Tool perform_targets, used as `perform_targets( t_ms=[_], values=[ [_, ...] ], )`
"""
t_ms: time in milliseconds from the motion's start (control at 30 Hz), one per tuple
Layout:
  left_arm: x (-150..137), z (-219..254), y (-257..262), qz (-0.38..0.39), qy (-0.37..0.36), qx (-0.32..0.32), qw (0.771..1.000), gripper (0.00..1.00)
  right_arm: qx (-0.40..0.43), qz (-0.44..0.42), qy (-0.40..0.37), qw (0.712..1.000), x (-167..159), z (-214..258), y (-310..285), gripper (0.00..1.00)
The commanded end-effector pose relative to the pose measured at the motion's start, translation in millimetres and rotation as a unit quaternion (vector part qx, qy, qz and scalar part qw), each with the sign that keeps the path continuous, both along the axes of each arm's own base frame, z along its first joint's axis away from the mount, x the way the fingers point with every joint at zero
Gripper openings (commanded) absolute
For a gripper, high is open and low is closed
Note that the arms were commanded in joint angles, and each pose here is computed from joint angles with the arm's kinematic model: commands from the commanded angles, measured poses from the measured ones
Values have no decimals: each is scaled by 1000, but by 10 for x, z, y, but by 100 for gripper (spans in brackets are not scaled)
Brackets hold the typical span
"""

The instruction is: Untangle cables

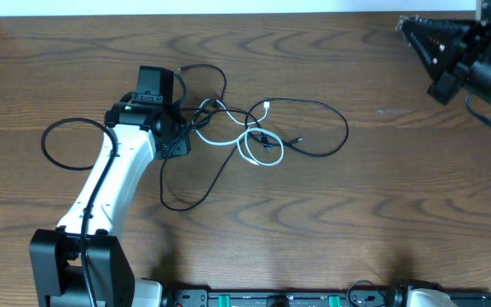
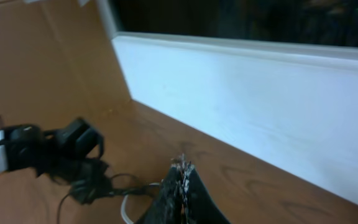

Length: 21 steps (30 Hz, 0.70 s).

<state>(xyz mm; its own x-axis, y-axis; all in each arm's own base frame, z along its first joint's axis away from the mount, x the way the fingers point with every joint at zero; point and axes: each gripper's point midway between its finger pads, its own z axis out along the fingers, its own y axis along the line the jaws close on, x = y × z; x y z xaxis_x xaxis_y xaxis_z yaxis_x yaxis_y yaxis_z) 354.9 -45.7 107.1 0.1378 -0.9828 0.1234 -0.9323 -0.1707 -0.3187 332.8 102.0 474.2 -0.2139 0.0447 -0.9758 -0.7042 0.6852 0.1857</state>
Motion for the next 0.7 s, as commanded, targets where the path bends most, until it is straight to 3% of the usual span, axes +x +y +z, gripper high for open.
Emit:
perform_targets(
  t_ms=[0, 100, 200, 300, 367, 467, 567, 667],
  values=[
    [-6, 52, 89, -2, -7, 21, 1000, 7, 12, 17, 30, 999, -13, -84, 51, 1],
    [68, 82, 58, -52, -26, 31, 998, 8, 15, 27, 65, 997, 73, -254, 112, 2],
    [363, 238, -54, -215, -108, 79, 967, 7, 18, 37, 100, 994, 177, -436, 177, 10],
    [698, 600, -476, -411, -254, 92, 870, 8, 17, 46, 127, 991, 275, -605, 233, 18],
    [780, 913, -812, -508, -357, 82, 780, 9, 14, 55, 141, 988, 335, -716, 291, 25],
    [763, 1347, -1147, -587, -476, 80, 650, 9, 2, 76, 148, 986, 398, -857, 419, 36],
    [703, 1580, -1288, -606, -530, 69, 589, 8, -10, 95, 150, 984, 429, -965, 549, 41],
    [631, 1662, -1356, -616, -548, 50, 564, 8, -18, 106, 161, 981, 466, -1087, 673, 42]
  ],
)
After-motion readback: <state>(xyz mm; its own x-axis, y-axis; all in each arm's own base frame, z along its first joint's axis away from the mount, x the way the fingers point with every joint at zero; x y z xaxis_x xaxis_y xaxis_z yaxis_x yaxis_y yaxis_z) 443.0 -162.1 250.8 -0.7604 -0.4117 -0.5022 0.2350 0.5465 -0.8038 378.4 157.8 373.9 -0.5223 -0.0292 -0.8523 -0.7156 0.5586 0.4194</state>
